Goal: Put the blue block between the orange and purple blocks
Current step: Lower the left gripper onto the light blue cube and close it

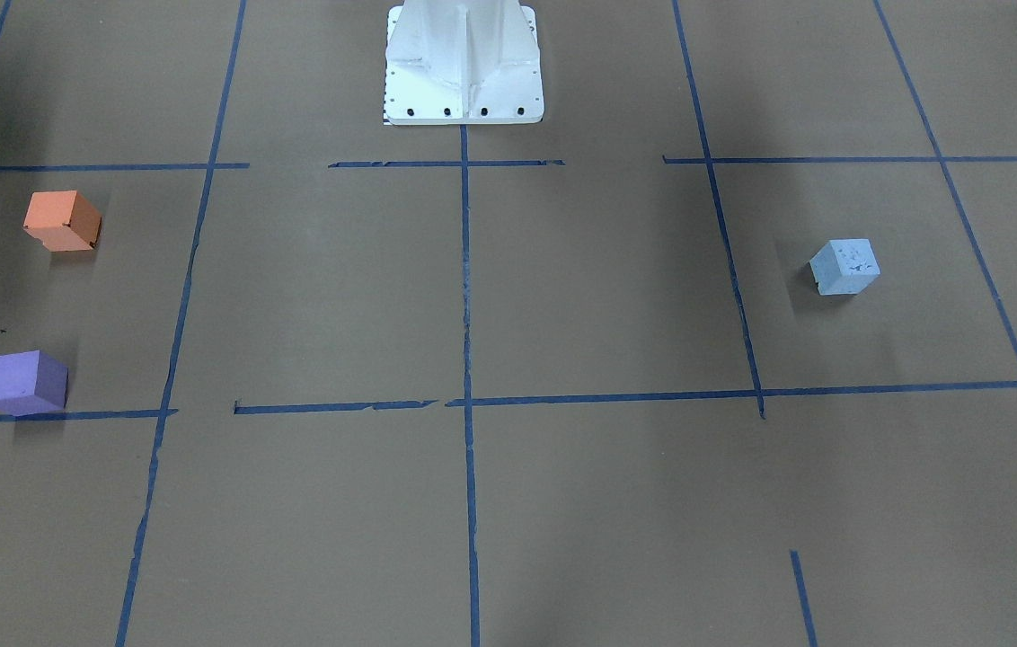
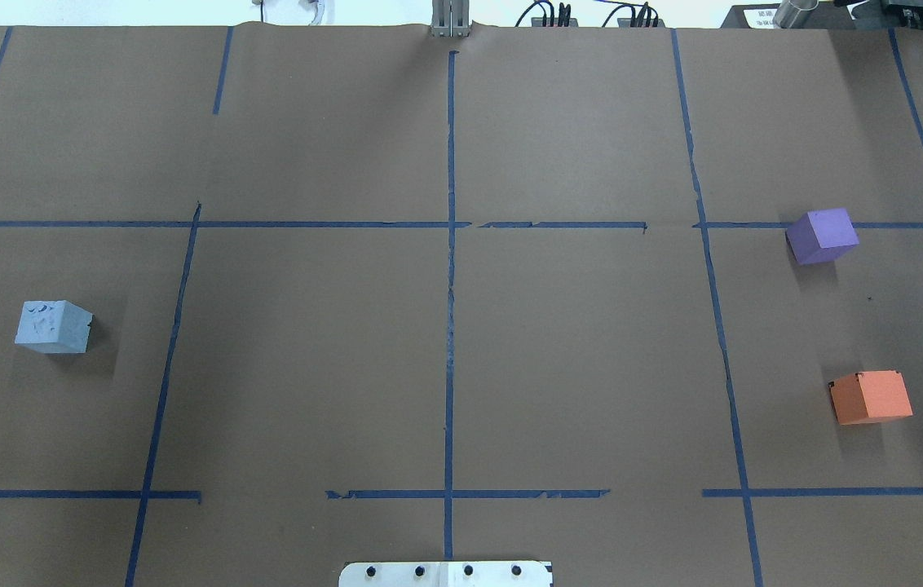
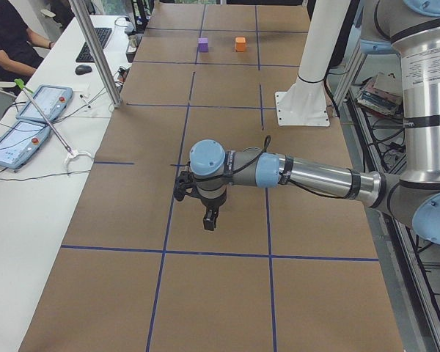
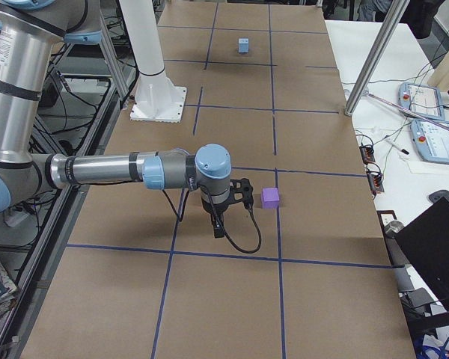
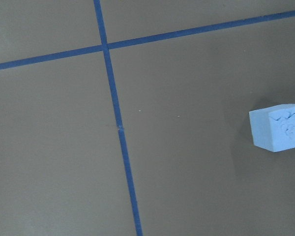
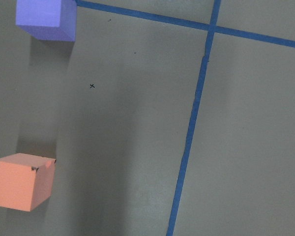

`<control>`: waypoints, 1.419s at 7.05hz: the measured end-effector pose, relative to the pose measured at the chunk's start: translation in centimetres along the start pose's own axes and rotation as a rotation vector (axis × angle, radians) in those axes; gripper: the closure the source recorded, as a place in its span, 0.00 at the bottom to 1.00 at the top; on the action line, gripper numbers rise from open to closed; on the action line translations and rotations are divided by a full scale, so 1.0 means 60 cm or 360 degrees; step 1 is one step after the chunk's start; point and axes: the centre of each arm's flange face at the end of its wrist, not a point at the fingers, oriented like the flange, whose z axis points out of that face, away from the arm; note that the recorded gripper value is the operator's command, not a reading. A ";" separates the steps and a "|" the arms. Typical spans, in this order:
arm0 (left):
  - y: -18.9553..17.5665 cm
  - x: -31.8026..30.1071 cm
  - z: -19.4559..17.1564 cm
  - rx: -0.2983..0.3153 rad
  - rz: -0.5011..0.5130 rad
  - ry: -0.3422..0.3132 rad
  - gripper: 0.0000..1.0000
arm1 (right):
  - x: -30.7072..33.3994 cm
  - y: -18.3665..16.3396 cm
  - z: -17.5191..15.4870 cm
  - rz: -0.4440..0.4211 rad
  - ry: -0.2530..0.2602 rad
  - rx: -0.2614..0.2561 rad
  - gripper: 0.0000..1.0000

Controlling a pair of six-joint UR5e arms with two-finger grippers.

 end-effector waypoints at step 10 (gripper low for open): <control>-0.115 0.293 0.314 0.0045 -0.0348 -0.0169 0.00 | -0.017 -0.010 0.009 -0.0079 -0.0024 0.0013 0.00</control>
